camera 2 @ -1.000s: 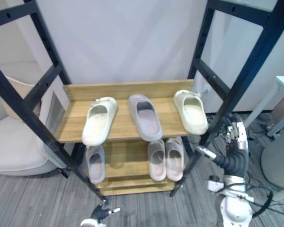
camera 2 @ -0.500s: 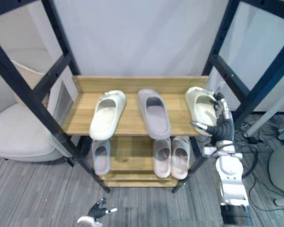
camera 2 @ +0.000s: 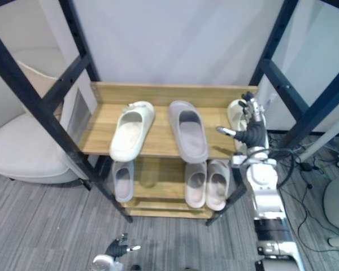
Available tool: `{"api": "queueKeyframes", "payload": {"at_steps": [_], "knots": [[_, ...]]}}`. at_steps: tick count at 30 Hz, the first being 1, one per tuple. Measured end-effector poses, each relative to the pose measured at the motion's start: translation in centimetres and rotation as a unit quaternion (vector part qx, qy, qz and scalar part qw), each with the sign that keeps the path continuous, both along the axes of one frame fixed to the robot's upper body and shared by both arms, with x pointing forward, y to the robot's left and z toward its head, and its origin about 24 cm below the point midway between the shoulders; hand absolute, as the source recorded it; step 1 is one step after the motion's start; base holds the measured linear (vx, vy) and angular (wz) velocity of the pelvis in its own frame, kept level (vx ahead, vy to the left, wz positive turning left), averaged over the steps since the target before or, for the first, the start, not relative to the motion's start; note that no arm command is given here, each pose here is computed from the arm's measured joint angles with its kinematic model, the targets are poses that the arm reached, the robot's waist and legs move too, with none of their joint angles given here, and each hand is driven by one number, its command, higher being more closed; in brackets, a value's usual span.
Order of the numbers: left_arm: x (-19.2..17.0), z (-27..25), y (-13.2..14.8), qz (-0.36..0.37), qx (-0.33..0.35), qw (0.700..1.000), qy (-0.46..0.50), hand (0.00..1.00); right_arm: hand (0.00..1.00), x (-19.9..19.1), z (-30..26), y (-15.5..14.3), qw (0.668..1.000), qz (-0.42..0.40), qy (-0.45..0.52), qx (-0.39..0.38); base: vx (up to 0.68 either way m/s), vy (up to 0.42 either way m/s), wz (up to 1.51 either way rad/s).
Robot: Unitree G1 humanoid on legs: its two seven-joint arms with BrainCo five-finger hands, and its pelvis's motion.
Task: Organize the slippers on the shoe rack
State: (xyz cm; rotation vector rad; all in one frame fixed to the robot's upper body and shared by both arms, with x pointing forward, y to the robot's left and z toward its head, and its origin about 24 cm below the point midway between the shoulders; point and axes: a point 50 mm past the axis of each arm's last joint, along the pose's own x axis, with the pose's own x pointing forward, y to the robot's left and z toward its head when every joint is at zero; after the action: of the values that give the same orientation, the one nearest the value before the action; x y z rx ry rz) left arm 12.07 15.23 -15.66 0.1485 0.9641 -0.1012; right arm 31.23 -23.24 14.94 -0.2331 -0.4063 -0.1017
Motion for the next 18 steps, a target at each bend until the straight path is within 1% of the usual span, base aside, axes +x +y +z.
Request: {"api": "queueKeyframes", "payload": {"at_steps": [1,3,9,11,18], "knots": [[0.1,0.0,0.0,0.000,0.000,1.000,-0.001,0.00,0.00,0.3,0.2,0.5,1.000,0.009,0.000,-0.004,0.00,0.000,0.00],[0.3,0.1,-0.1,0.000,-0.001,1.000,-0.004,0.00,0.00,0.6,0.4,0.6,1.000,0.009,-0.001,-0.004,0.00,0.000,0.00],[0.7,0.3,-0.2,-0.001,-0.004,1.000,-0.013,0.00,0.00,2.6,0.4,0.3,0.999,-0.017,0.031,-0.021,0.00,0.000,0.01],[0.7,0.3,-0.3,0.000,-0.005,1.000,-0.013,0.00,0.00,3.0,0.2,0.7,0.998,-0.016,0.042,-0.037,0.00,0.000,0.00],[1.1,0.4,-0.3,0.007,-0.010,1.000,-0.017,0.00,0.00,4.3,0.7,1.2,0.997,-0.030,0.052,-0.040,0.00,0.000,0.00]]}}
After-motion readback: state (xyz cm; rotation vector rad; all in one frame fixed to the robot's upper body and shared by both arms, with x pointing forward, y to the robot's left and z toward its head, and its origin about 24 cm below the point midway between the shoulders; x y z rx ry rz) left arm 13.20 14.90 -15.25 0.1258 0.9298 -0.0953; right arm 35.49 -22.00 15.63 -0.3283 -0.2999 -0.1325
